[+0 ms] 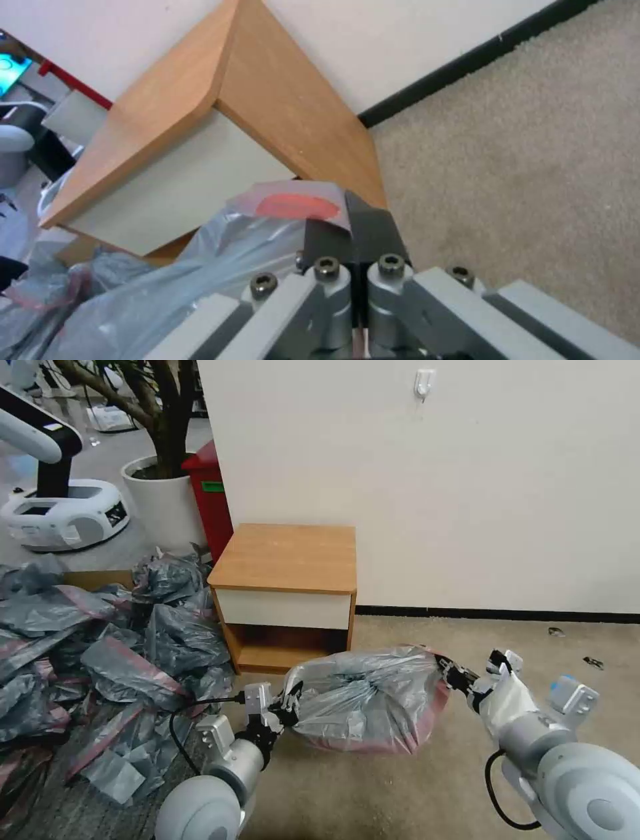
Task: Pick up the garbage bag from the table and place it over the trash can.
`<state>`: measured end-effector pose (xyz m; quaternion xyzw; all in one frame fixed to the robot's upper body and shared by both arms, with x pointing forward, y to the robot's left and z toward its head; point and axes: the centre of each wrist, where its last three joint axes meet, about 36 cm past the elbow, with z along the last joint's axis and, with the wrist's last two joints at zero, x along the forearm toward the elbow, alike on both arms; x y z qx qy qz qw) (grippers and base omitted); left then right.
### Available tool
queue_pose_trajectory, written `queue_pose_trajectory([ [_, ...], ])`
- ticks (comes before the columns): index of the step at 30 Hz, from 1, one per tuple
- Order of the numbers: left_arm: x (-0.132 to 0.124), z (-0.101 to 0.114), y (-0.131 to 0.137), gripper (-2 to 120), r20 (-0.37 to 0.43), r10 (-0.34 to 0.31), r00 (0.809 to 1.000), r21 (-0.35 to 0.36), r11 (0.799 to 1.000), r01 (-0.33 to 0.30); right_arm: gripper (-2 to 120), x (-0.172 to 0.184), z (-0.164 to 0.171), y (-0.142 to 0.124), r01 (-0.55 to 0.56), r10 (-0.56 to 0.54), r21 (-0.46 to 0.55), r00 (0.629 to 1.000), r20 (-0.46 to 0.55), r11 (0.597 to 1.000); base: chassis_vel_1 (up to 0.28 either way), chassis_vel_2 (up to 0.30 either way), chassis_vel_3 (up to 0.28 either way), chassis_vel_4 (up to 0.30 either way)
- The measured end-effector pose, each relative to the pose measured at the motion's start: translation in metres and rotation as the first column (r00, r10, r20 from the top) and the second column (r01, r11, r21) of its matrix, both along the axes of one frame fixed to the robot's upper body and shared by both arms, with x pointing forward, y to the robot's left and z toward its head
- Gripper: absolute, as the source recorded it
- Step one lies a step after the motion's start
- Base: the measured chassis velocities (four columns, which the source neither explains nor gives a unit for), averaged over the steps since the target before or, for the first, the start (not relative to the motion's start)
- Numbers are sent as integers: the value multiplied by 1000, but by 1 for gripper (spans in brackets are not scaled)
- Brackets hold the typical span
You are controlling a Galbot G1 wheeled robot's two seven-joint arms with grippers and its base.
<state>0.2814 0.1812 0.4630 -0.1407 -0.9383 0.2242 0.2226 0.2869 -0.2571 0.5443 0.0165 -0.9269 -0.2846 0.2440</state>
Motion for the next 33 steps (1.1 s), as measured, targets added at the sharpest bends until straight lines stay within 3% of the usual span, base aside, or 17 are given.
queue_pose_trajectory([
  [4,3,0,1,7,1,2,1000,0,1000,-2,1,-3,4,1,-9,9,7,1000,9,1000,0,0,0,0],
  [6,5,-1,1,7,0,2,1000,1,1000,-2,10,-6,9,3,-22,22,13,999,26,1000,0,0,0,0],
  [8,5,-2,1,7,-1,1,1000,1,1000,-1,12,-7,11,4,-26,26,16,999,30,1000,0,0,0,0],
  [12,11,-5,1,7,-8,15,1000,6,1000,-15,32,-13,10,6,-24,23,33,1000,20,999,0,0,0,0],
  [20,17,-5,0,7,-23,35,999,-1,999,-35,52,-17,5,8,-1,0,66,1000,3,998,0,0,0,0],
  [21,18,-5,1,7,-24,37,999,-2,999,-37,60,-18,4,8,4,-4,74,1000,0,997,0,0,0,0],
  [27,20,-5,4,7,-26,38,999,2,999,-38,86,-21,1,9,4,-5,90,1000,13,996,0,0,0,0],
  [33,28,-2,7,7,-36,72,997,4,997,-72,100,-29,-6,7,3,-9,134,999,51,991,0,0,0,0],
])
